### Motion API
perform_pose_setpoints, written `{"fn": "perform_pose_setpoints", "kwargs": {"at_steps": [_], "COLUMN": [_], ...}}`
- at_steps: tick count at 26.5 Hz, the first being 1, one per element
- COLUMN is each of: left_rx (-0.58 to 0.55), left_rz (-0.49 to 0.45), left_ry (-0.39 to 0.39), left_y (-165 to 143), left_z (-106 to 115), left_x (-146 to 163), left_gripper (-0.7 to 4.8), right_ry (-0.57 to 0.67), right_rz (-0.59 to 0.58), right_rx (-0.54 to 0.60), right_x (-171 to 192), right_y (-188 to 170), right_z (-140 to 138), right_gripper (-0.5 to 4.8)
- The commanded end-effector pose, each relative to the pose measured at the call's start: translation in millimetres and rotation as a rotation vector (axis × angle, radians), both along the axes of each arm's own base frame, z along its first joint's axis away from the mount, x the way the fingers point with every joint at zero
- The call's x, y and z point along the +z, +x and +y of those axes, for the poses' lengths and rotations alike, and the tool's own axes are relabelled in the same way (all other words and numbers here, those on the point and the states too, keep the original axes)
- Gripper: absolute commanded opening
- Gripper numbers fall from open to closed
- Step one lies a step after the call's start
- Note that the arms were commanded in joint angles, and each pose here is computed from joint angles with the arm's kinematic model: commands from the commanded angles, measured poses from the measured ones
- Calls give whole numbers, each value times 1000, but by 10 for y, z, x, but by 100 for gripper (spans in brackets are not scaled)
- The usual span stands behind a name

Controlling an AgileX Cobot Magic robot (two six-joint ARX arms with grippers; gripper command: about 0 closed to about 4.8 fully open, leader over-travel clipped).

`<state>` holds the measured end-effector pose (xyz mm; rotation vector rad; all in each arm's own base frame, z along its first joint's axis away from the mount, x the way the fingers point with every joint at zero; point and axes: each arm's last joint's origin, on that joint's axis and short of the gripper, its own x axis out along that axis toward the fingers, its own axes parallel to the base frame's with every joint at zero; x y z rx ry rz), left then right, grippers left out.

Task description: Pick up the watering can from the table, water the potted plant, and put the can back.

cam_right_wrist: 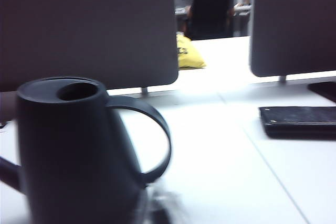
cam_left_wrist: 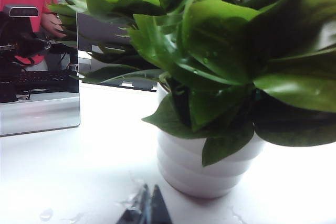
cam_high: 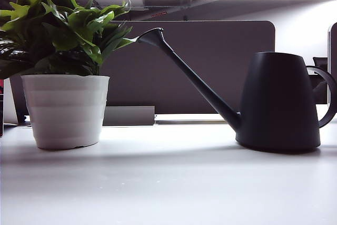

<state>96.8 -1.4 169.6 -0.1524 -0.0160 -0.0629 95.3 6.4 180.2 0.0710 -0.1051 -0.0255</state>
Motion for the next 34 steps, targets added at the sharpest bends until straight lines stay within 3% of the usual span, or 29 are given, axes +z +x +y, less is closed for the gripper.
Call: {"fn": "perform_pose_setpoints", "kwargs": {"at_steps": [1, 3, 6, 9, 14, 22, 28, 34], "left_rx": [-9, -38, -96, -156, -281, -366, -425, -542], "left_rz": [-96, -130, -179, -199, -164, -141, -116, -111], "left_ry": [-110, -189, -187, -177, -159, -76, -92, -2], "left_y": [-46, -85, -149, -182, -121, 79, 187, 215], "left_z": [1, -5, -21, -38, -80, -226, -456, -756], "left_x": [236, 373, 575, 754, 1032, 1399, 1612, 1711], "left_gripper": [-5, -5, -5, -5, -5, -5, -5, -5], "right_ry": [92, 89, 42, -88, -327, -380, -387, -444], "right_rz": [-87, -81, -81, -87, 51, 317, 403, 513], "right_rx": [78, 87, 75, 70, 67, 138, 134, 88], "right_x": [427, 636, 988, 1334, 1663, 1380, 1195, 929], "right_y": [-117, -178, -223, -173, 225, 952, 1199, 1419], "right_z": [7, 3, -4, 6, 52, 139, 130, 36], "right_gripper": [262, 347, 432, 443, 476, 479, 479, 479]}}
